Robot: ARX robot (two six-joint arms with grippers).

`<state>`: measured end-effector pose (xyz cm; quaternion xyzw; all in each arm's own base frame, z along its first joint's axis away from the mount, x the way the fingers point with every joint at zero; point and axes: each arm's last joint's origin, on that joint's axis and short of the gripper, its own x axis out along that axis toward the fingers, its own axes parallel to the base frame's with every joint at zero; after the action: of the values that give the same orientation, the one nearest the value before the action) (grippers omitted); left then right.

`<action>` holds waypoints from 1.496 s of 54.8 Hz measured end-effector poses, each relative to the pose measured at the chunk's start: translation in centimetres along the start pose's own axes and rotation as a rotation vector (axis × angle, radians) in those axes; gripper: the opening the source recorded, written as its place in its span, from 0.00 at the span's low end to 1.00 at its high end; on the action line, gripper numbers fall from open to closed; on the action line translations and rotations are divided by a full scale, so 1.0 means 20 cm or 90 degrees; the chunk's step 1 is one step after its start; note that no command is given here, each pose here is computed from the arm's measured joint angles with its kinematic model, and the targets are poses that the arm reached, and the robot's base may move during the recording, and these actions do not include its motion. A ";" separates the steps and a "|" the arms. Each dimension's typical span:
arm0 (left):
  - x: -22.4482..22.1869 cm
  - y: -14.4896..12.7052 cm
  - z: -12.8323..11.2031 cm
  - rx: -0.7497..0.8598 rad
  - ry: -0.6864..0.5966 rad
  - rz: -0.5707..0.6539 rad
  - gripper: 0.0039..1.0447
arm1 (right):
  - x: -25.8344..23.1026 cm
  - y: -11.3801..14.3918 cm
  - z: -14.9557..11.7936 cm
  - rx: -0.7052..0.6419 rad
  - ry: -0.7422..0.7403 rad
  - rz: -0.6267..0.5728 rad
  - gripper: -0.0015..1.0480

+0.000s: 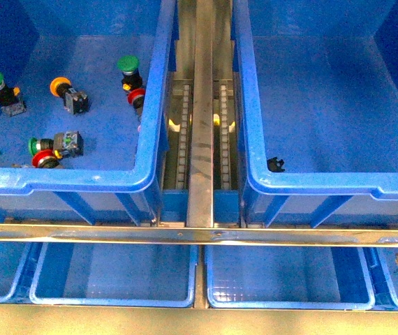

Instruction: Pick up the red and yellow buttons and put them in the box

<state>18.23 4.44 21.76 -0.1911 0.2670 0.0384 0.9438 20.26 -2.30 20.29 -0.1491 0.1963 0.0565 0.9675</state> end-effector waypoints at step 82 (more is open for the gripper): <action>-0.18 -0.07 -0.43 0.241 -0.358 -0.053 0.02 | -0.03 0.14 0.01 0.138 0.035 -0.030 0.40</action>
<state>11.17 0.02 17.33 -0.0050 -0.0096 0.0009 0.9999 19.39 0.42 19.95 -0.0495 0.2243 0.0081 0.9732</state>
